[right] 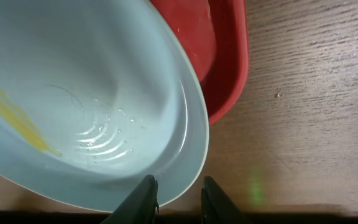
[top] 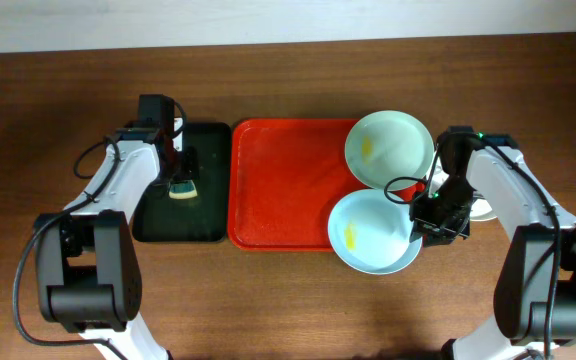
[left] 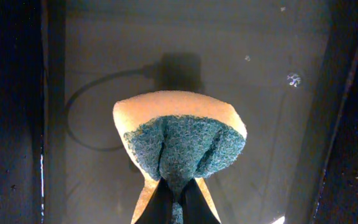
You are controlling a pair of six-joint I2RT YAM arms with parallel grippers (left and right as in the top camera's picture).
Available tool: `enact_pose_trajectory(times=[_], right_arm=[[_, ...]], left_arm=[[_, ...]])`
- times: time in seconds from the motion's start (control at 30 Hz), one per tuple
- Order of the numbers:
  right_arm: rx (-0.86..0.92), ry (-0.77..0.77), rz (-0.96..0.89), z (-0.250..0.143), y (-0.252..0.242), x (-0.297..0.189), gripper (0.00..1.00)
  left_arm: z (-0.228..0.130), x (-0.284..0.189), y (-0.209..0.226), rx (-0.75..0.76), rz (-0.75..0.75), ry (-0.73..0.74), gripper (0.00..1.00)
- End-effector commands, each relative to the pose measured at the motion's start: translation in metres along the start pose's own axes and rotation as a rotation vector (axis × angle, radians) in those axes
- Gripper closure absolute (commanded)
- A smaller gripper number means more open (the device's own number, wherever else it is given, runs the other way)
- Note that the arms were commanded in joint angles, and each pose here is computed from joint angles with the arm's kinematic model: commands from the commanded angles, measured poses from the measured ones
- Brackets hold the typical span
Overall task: Clean dirty plates on tray and stack at the side
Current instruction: 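Move the right gripper to the lower light-blue plate rim and grasp, then slide the light-blue plate with the right gripper to the tray center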
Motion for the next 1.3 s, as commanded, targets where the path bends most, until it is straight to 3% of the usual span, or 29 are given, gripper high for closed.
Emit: enact_pose_trajectory(times=[0.0,0.13,0.27,0.33,0.37,0.4,0.5,0.83,0.97,1.27], right_arm=[[-0.01,-0.021,-0.02,0.001,-0.001,-0.001,0.75],[-0.012,-0.027,-0.018,0.002,0.0,-0.001,0.89],[-0.013,-0.032,-0.017,0.003,0.0,-0.001,0.57],[-0.012,-0.031,-0.017,0.003,0.0,-0.001,0.27],[-0.012,-0.031,-0.017,0.003,0.0,-0.001,0.26],[-0.012,-0.031,-0.017,0.003,0.0,-0.001,0.29],[-0.011,-0.023,-0.02,0.001,0.0,-0.001,0.67],[-0.006,-0.004,-0.027,-0.004,-0.007,0.02,0.71],[-0.006,-0.006,-0.026,-0.004,-0.008,0.022,0.79],[0.009,-0.005,-0.026,-0.004,-0.008,0.022,0.81]], left_arm=[[0.002,0.001,-0.002,0.016,-0.012,-0.004,0.98],[0.002,0.001,-0.002,0.016,-0.012,-0.004,0.98],[0.002,0.001,-0.002,0.016,-0.012,-0.004,0.98],[0.002,0.001,-0.002,0.016,-0.012,-0.004,0.98],[0.002,0.001,-0.002,0.016,-0.012,-0.004,0.98],[0.002,0.001,-0.002,0.016,-0.012,-0.004,0.98],[0.002,0.001,-0.002,0.016,-0.012,-0.003,0.98],[0.002,0.001,-0.002,0.016,-0.012,-0.004,0.98],[0.002,0.001,-0.002,0.016,-0.012,-0.004,0.98],[0.002,0.001,-0.002,0.016,-0.012,-0.003,0.98]])
Point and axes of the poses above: each gripper's point midway between its finger pads, its own x axis out along the fingers, its own y axis along the line the jaws close on, z = x × y, the point moved 4 cm from there along -x, back along the fingers, and after that the axes turned 6 degrees about x, right-handed, at the moved point
